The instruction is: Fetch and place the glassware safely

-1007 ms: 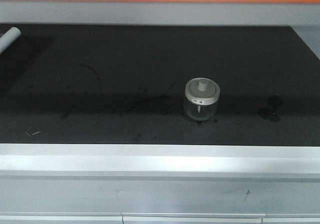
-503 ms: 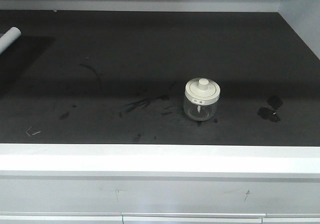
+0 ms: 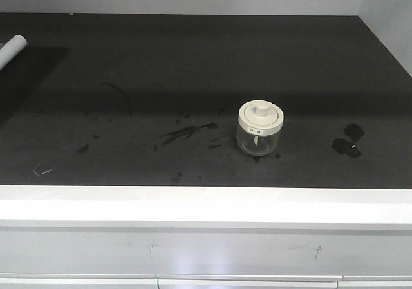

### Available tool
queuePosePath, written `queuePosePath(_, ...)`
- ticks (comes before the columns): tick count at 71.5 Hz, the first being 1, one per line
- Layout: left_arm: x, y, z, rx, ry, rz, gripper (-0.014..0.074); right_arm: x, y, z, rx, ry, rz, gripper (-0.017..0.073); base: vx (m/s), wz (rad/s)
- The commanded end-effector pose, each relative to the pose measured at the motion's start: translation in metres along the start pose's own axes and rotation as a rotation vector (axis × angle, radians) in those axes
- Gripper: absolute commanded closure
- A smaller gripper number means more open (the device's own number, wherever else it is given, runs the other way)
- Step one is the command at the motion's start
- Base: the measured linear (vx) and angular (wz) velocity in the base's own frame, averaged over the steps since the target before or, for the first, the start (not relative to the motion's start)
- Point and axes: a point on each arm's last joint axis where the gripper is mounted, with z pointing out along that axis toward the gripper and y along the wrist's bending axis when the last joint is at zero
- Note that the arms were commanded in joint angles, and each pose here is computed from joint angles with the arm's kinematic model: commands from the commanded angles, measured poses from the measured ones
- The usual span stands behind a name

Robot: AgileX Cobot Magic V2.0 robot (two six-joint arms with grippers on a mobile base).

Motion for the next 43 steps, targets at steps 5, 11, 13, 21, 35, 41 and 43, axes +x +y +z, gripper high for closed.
queuePosePath(5, -0.017, -0.003, -0.001, 0.031, -0.131, -0.010, 0.0601, -0.018, 0.000, -0.002, 0.009, -0.122, -0.009, 0.0559, 0.00, 0.00)
queuePosePath(11, -0.017, -0.003, -0.001, 0.030, -0.127, -0.010, 0.0601, -0.019, 0.000, -0.002, 0.008, -0.137, 0.000, 0.0548, 0.00, 0.00)
queuePosePath(13, -0.017, -0.003, -0.001, 0.030, -0.127, -0.010, 0.0601, -0.019, 0.000, -0.002, 0.007, -0.138, 0.002, 0.0542, 0.00, 0.00)
queuePosePath(21, -0.017, -0.003, -0.001, 0.030, -0.127, -0.010, 0.0601, -0.020, 0.001, -0.002, -0.006, -0.151, 0.038, 0.0472, 0.00, 0.00)
queuePosePath(35, -0.017, -0.003, -0.001, 0.030, -0.127, -0.010, 0.0601, -0.022, 0.003, 0.009, -0.055, -0.122, 0.026, 0.0230, 0.00, 0.00)
queuePosePath(41, -0.017, -0.003, -0.001, 0.030, -0.127, -0.010, 0.0601, -0.025, 0.005, 0.019, -0.082, -0.120, 0.025, 0.0135, 0.00, 0.00)
queuePosePath(43, -0.017, -0.003, -0.001, 0.030, -0.127, -0.010, 0.0601, -0.026, 0.005, 0.024, -0.088, -0.125, 0.026, 0.0118, 0.00, 0.00)
